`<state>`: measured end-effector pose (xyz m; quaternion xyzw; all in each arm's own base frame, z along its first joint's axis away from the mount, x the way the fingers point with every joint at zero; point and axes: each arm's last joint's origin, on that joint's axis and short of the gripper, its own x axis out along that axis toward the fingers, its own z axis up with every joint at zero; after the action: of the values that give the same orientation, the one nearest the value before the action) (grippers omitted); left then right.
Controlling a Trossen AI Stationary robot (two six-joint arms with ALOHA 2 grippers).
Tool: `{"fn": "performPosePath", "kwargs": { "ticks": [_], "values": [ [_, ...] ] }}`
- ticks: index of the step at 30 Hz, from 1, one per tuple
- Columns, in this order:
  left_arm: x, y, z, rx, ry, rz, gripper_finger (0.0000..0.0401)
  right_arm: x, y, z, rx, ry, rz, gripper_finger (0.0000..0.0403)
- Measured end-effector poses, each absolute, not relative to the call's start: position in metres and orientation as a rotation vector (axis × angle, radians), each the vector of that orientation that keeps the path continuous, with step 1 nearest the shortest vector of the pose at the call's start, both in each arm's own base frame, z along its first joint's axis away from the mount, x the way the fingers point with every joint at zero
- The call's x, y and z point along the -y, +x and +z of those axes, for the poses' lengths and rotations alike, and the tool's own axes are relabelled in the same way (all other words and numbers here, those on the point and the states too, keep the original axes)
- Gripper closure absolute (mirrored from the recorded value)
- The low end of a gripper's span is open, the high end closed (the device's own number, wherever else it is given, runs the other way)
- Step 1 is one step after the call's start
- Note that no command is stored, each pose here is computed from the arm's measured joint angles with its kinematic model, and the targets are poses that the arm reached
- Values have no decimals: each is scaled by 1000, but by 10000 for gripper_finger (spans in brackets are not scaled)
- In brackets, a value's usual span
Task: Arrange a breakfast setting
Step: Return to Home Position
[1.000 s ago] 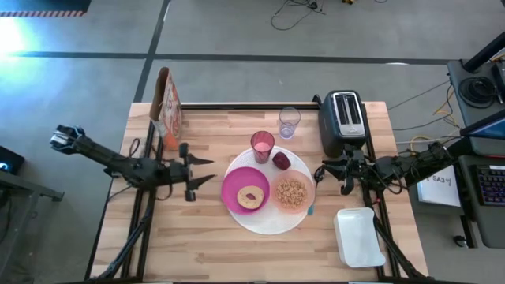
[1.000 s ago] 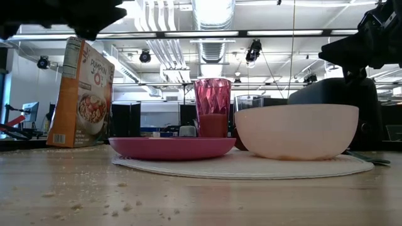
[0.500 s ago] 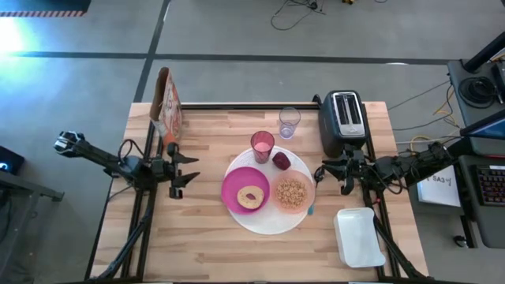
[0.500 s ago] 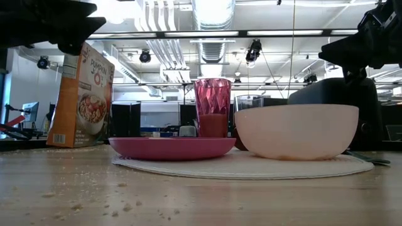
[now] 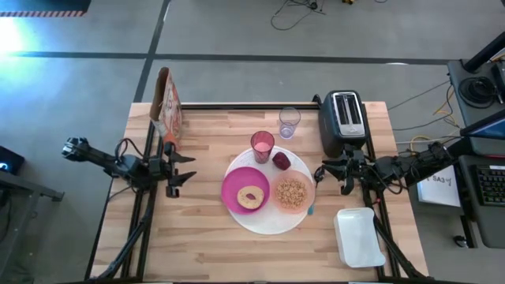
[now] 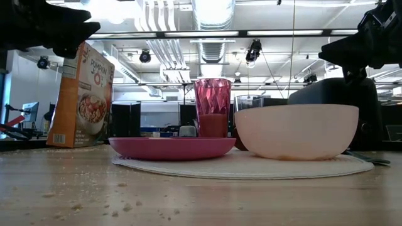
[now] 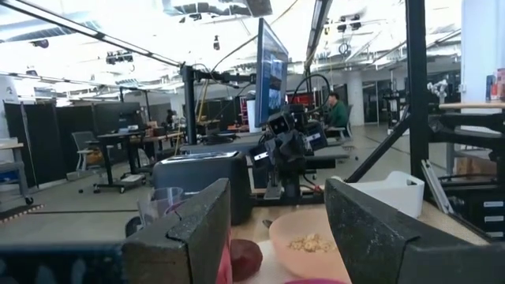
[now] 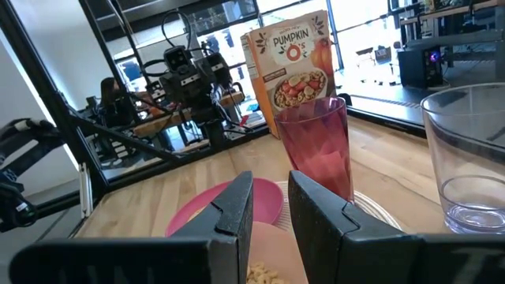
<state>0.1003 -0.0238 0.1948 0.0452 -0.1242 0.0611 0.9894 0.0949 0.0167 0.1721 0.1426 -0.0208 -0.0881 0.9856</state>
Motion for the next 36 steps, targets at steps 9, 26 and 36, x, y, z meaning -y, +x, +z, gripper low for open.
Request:
{"fn": "performPosePath", "kwargs": {
  "ticks": [9,26,36],
  "values": [
    [20,91,195,271,81,125,210,-17,95,172,42,287,-177,330],
    [20,91,189,215,130,132,210,-17,95,172,42,287,-177,330],
    [21,93,188,204,106,126,210,-17,95,172,42,287,-177,330]
  ]
}}
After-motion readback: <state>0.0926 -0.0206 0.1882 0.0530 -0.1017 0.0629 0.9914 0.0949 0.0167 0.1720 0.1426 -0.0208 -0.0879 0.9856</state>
